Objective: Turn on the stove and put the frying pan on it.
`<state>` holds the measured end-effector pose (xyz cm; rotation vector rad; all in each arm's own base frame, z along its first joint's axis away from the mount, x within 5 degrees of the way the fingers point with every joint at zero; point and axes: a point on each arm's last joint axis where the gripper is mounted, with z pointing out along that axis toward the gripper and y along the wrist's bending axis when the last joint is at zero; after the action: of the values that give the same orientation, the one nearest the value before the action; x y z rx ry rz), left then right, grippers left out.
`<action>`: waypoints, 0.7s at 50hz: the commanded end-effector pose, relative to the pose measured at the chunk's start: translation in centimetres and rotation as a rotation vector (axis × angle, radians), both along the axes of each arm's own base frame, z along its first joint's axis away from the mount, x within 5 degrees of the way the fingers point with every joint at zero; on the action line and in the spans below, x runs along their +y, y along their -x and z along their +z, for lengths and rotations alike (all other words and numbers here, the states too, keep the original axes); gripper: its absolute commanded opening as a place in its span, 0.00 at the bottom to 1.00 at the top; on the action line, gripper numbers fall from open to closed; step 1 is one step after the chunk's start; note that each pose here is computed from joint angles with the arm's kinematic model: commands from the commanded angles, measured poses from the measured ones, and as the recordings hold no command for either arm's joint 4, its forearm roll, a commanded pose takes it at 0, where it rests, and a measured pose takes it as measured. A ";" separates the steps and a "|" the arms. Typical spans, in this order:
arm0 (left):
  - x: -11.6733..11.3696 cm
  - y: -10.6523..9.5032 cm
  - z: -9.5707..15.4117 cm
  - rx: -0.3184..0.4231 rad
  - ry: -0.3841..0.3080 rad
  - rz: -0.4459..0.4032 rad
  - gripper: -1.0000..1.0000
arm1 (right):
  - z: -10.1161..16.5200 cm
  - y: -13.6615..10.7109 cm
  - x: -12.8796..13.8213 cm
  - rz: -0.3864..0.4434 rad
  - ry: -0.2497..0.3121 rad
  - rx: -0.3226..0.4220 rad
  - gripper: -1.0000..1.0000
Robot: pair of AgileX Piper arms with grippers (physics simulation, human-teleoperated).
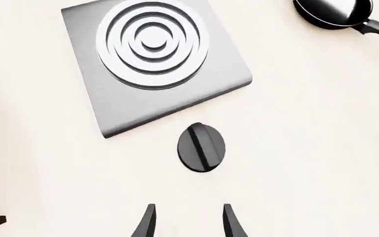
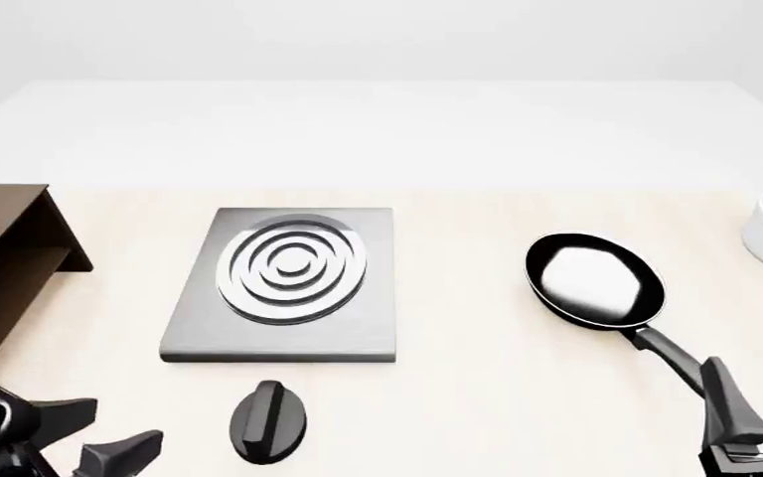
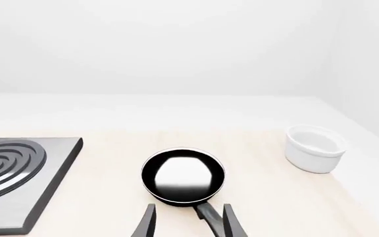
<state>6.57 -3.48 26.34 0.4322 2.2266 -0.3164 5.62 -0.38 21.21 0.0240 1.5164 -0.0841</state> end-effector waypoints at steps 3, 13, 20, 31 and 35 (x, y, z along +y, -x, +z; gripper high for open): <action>-0.8 -0.3 -2.2 0.023 -0.047 -0.090 1.00 | 0.0 0.0 0.0 -0.002 0.002 0.000 1.00; -1.1 -0.8 -3.6 0.021 -0.090 -0.128 1.00 | 0.0 0.0 0.0 -0.003 0.005 0.000 1.00; -1.6 -1.2 -4.2 0.028 -0.090 -0.144 1.00 | 0.0 0.0 0.0 -0.004 0.007 0.001 1.00; -2.3 -1.9 -5.1 0.039 -0.088 -0.157 1.00 | 0.0 0.0 0.0 -0.005 0.011 0.002 1.00; -2.7 -2.2 -5.2 0.042 -0.085 -0.167 1.00 | 0.0 0.0 0.0 -0.005 0.011 0.003 1.00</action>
<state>8.23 -5.46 21.83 0.6407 2.2522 -0.3094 5.61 -0.40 21.19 0.0200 1.5174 -0.0940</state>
